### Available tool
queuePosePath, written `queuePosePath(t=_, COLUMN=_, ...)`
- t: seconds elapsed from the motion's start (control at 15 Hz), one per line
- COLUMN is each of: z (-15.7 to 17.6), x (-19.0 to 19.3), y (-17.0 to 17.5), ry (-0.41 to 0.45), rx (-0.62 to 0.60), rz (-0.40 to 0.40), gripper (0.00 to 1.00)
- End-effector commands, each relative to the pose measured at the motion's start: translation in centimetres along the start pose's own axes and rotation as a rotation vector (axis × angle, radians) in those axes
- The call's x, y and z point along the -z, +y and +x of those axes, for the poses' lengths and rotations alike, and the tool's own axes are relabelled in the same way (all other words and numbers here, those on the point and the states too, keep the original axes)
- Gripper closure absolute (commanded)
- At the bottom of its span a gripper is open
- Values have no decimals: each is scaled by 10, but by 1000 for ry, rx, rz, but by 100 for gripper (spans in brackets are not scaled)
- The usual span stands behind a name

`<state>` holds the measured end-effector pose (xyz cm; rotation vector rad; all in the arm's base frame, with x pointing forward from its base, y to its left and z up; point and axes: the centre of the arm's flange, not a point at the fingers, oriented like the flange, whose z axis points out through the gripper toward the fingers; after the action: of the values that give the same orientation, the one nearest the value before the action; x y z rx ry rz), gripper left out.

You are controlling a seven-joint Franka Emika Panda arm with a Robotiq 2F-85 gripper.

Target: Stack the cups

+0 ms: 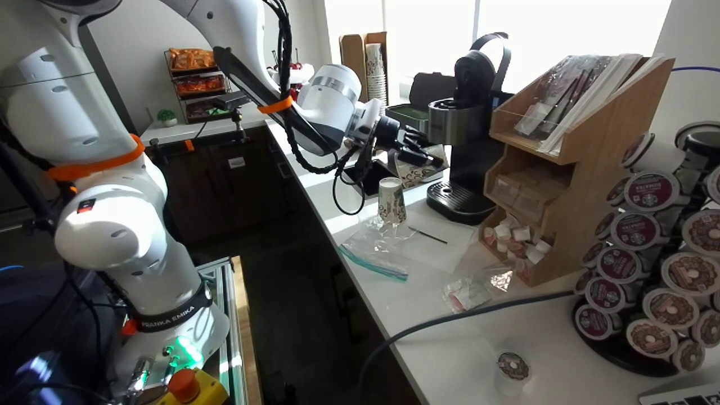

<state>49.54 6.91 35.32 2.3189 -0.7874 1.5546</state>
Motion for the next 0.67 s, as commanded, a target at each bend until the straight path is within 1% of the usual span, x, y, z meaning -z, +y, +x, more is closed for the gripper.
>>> queuePosePath(t=0.0, z=-18, x=2, y=-2, ry=50, rx=-5, rz=22, gripper=60)
queuePosePath(t=0.27, z=-28, x=5, y=-8, ry=90, rx=15, rz=42, gripper=60)
queuePosePath(t=0.33, z=-30, x=5, y=-9, ry=84, rx=20, rz=48, gripper=60)
queuePosePath(t=0.6, z=-40, x=5, y=-14, ry=142, rx=44, rz=75, gripper=60)
